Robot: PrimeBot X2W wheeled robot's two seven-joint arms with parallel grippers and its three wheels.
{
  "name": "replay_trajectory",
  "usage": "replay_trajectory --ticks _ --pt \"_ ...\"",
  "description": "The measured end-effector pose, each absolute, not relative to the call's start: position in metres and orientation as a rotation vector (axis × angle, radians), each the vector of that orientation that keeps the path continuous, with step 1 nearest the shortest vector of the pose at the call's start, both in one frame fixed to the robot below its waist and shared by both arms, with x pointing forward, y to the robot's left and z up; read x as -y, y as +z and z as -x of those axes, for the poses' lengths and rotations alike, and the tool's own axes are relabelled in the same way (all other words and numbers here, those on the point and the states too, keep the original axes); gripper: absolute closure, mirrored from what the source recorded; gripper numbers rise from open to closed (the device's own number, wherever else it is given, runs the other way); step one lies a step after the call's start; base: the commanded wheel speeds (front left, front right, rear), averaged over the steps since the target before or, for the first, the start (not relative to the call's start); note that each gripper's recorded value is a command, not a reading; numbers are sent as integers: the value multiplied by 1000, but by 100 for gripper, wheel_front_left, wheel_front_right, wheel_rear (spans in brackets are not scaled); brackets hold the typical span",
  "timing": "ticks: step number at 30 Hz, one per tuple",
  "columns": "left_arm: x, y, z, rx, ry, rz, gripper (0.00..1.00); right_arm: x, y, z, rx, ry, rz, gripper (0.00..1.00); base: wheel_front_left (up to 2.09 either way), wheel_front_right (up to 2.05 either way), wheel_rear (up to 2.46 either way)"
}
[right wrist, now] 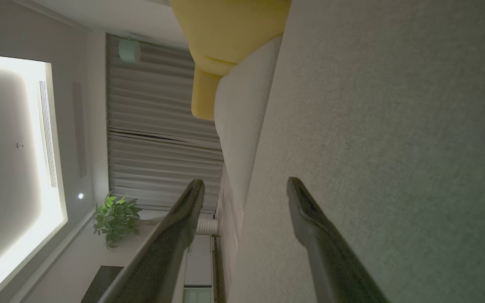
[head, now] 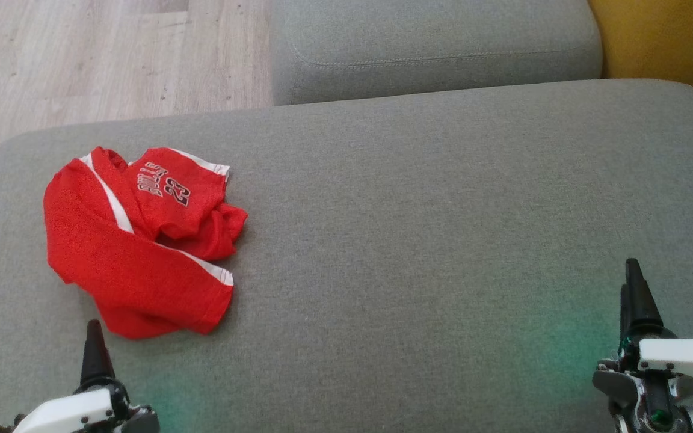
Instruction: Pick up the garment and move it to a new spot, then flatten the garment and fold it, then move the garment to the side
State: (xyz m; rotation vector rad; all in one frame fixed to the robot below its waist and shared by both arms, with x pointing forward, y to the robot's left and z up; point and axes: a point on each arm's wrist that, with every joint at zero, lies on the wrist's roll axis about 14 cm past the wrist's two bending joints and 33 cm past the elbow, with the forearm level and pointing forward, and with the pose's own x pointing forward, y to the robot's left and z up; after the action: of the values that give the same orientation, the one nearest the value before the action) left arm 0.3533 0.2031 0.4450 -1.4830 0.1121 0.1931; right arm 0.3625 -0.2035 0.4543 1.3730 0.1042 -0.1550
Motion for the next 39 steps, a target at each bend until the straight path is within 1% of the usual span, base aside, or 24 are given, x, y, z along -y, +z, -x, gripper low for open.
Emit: replay_trajectory --ticks 11,20,39 --pt "-208 463 -361 -75 167 1301 0 205 475 -370 -59 -107 -1148 0 0 0 0" --pt "-192 480 -368 -71 99 1121 0 194 487 -374 -50 -46 -938 0 0 0 0" --pt "-159 492 -370 -75 0 740 0 178 494 -376 -39 18 -615 0 0 0 0"
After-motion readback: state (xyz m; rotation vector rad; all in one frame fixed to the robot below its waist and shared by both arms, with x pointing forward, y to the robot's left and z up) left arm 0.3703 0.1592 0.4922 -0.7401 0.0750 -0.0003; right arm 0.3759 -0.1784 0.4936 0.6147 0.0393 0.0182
